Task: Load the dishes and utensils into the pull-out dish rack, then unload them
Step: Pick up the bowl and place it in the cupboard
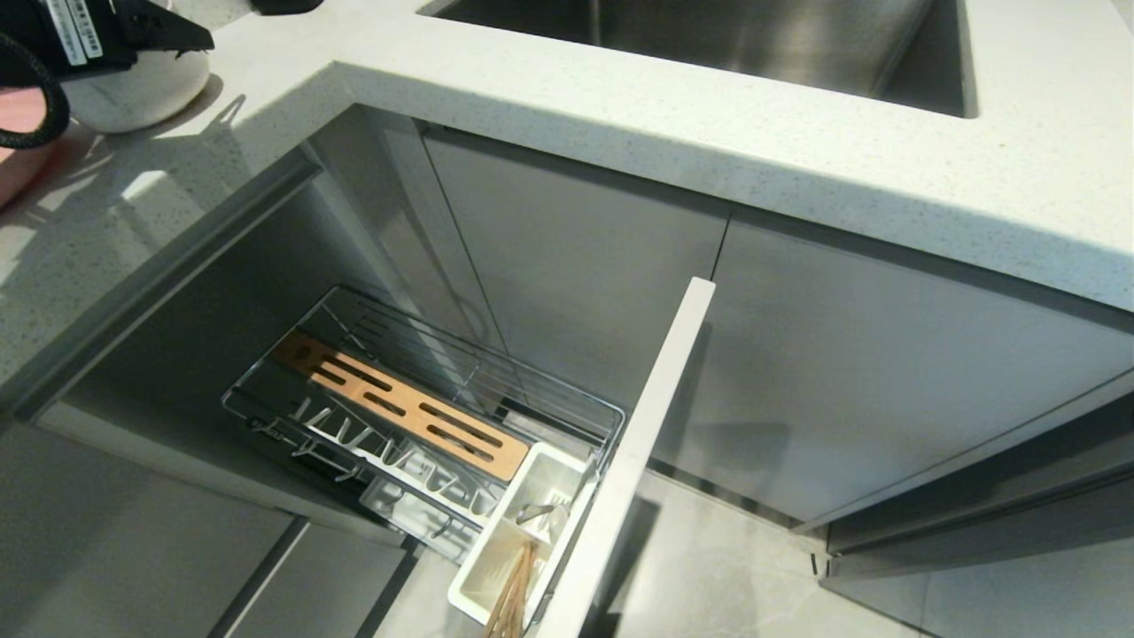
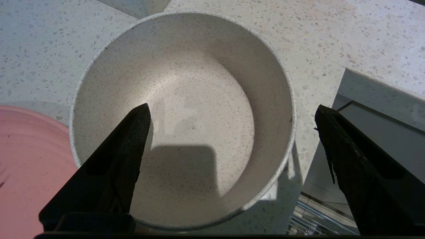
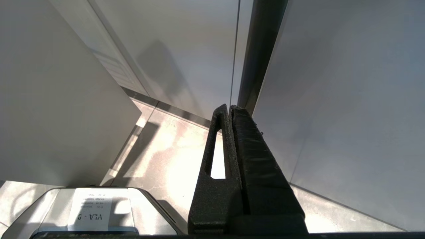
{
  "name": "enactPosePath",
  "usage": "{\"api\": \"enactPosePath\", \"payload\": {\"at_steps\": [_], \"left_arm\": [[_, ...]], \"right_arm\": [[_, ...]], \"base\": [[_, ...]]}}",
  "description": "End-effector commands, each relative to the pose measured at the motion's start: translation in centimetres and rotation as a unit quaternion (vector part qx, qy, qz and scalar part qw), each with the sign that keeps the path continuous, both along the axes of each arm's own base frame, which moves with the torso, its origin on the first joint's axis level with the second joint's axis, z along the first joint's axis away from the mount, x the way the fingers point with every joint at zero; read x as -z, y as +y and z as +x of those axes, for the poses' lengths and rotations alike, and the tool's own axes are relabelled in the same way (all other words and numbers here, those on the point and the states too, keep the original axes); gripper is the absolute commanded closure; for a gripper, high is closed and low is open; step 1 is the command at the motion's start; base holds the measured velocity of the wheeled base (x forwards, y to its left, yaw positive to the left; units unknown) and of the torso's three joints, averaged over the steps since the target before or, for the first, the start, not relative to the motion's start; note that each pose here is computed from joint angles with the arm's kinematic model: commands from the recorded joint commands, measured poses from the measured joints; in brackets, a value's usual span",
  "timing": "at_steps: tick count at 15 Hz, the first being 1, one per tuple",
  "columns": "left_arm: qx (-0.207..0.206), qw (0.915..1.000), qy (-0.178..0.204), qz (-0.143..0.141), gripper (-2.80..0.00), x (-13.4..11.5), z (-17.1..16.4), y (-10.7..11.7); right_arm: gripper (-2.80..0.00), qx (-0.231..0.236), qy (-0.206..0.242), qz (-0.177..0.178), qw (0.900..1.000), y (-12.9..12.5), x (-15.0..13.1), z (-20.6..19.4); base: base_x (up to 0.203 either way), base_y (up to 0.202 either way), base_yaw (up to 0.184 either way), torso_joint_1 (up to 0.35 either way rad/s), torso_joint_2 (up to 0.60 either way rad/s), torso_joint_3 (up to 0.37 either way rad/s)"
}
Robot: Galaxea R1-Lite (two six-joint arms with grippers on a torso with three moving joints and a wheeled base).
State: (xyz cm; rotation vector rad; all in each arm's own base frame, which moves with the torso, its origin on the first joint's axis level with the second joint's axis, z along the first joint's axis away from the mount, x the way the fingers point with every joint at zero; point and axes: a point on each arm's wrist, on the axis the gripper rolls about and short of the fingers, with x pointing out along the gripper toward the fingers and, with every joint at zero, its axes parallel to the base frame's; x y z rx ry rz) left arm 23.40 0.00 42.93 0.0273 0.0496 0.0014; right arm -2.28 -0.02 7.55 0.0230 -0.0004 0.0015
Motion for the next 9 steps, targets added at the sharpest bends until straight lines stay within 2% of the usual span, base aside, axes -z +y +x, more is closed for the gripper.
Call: {"api": "enactPosePath", "payload": {"at_steps": [1,2,3,9], "left_arm": [[0.000,1.0000,0.003,0.000,-2.80,0.09,0.10,0.01],[0.000,1.0000,0.003,0.000,-2.80,0.09,0.10,0.01],[0.000,1.0000,0.003,0.000,0.00,0.09,0.10,-0.02],[0.000,1.0000,0.001,0.000,0.00,-0.04,-0.16,0.01]], "right_arm": [[0.00,0.000,0.000,0.000,1.000,0.00,0.03,0.01],[0.00,0.000,0.001,0.000,1.000,0.00,0.04,0.01],[0.00,0.000,0.001,0.000,1.000,0.00,0.04,0.01],[0.00,0.000,0.001,0.000,1.000,0.00,0.04,0.01]], "base": [[0.000,0.000,0.000,0.000,0.00,0.000],[0.000,0.000,0.000,0.000,0.00,0.000],[0.000,0.000,0.000,0.000,0.00,0.000],[0.000,0.000,0.000,0.000,0.00,0.000]]}}
